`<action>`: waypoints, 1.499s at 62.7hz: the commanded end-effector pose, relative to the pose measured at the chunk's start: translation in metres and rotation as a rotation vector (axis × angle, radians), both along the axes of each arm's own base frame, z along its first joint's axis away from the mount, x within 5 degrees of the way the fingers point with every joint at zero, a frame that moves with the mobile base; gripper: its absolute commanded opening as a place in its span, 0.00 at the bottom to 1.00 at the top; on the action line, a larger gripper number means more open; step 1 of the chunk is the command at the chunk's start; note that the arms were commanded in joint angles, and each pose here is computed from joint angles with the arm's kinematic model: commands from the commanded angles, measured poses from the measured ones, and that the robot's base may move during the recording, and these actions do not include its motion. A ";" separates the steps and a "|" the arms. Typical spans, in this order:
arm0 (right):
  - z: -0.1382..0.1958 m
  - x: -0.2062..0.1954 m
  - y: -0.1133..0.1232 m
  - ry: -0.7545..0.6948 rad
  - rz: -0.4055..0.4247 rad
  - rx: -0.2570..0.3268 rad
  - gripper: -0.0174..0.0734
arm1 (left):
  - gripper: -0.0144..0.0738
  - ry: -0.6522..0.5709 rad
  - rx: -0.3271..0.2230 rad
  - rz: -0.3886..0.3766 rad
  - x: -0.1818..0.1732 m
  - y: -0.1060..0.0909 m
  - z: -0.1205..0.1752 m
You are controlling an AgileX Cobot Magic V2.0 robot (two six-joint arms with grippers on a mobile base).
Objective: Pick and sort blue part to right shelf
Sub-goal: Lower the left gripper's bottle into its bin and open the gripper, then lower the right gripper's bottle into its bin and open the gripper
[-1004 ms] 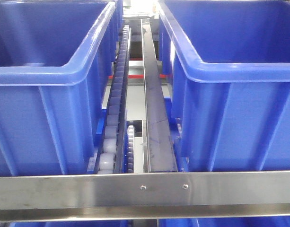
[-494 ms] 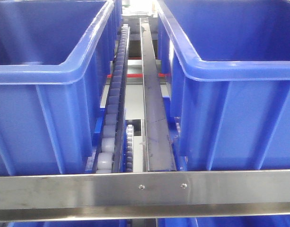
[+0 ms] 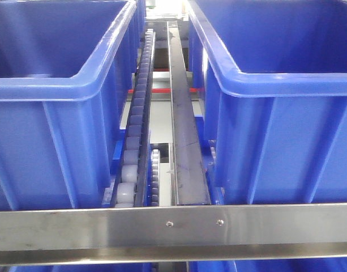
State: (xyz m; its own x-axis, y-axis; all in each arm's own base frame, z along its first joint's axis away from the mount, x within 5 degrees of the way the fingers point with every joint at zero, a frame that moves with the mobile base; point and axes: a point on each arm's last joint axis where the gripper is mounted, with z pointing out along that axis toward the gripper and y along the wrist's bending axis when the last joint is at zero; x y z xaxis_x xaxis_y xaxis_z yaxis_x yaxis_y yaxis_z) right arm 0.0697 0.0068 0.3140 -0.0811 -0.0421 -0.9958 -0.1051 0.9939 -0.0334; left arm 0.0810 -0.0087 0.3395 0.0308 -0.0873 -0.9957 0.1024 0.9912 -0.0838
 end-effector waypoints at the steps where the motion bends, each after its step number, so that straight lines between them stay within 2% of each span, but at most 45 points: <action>1: 0.018 0.000 0.000 -0.125 0.001 0.010 0.62 | 0.58 -0.106 -0.024 0.024 -0.001 0.002 0.017; 16: 0.024 0.000 0.001 -0.185 0.005 0.021 0.62 | 0.58 -0.106 -0.030 0.022 -0.001 0.002 0.017; 26: 0.026 0.011 0.003 -0.183 0.022 0.150 0.62 | 0.58 -0.106 -0.030 0.022 -0.001 0.002 0.017; 30: 0.027 0.023 0.004 -0.187 0.019 0.172 0.62 | 0.58 -0.095 -0.029 0.023 0.002 0.002 0.016; 41: 0.020 0.067 0.008 -0.159 0.001 0.168 0.62 | 0.58 -0.015 -0.025 0.019 0.020 0.001 0.009; 50: 0.015 0.101 0.011 -0.130 -0.010 0.161 0.62 | 0.58 0.061 -0.020 -0.023 0.043 -0.006 0.005; 53: 0.013 0.112 0.012 -0.118 -0.013 0.159 0.62 | 0.58 0.091 0.001 -0.046 0.053 -0.010 0.004; 58: 0.012 0.125 0.014 -0.112 -0.016 0.157 0.62 | 0.58 0.127 0.065 -0.079 0.069 -0.017 -0.001; 65: 0.012 0.133 0.014 -0.118 -0.018 0.157 0.63 | 0.62 0.156 0.081 -0.094 0.088 -0.024 -0.006; 73: 0.013 0.134 0.014 -0.126 -0.018 0.158 0.68 | 0.77 0.179 0.022 -0.097 0.103 -0.028 0.000; 76: 0.014 0.134 0.014 -0.136 -0.018 0.159 0.72 | 0.81 0.179 0.021 -0.097 0.107 -0.029 0.003; 84: 0.015 0.134 0.014 -0.152 -0.019 0.160 0.84 | 0.83 0.190 0.023 -0.097 0.116 -0.030 0.005; 94: 0.014 0.134 0.014 -0.140 -0.018 0.159 0.84 | 0.83 0.201 0.025 -0.097 0.120 -0.031 0.003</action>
